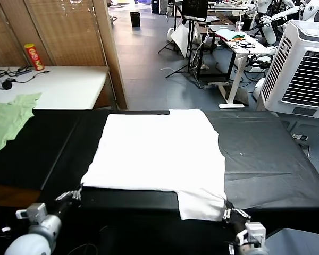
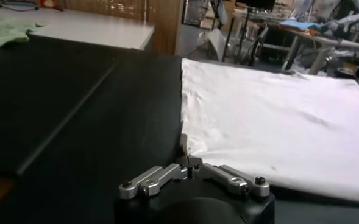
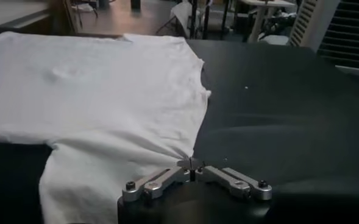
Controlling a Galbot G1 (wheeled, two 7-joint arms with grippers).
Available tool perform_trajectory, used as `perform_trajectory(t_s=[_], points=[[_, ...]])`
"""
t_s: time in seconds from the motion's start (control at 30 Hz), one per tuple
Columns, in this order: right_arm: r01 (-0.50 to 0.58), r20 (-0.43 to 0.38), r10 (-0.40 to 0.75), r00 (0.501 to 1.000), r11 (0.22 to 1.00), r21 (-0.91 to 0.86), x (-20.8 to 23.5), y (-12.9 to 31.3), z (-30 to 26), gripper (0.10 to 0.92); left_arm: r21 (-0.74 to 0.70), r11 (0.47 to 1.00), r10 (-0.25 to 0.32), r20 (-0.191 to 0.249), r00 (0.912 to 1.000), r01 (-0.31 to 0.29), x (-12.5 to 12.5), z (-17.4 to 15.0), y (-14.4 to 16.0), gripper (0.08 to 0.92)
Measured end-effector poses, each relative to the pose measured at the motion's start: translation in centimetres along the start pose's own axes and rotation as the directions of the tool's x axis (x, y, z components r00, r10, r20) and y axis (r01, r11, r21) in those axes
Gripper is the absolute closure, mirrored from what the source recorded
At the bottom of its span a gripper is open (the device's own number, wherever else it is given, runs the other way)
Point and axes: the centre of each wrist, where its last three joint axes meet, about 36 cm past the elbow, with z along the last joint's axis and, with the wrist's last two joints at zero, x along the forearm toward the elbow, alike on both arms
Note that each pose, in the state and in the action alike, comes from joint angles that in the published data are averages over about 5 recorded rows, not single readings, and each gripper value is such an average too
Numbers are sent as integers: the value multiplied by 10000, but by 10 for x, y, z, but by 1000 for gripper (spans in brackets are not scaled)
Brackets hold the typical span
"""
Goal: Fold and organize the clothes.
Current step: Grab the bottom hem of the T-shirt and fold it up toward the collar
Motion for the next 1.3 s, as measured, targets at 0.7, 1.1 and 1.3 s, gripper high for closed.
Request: perform_trajectory(t_s=[0.7, 1.1, 1.3], points=[[1037, 2667, -956, 9590, 9945, -163, -159, -20, -41, 900, -11, 9998, 173, 2550, 9668, -177, -74, -33, -19, 873], [1074, 2429, -1107, 9637, 9939, 268, -238, -7, -51, 900, -717, 9963, -254, 2783, 9602, 472, -138, -39, -8, 873], [1076, 2379, -1087, 9652, 9940, 178, -257, -6, -56, 876, -833, 9923, -664, 2722, 9599, 922, -153, -38, -1, 873]])
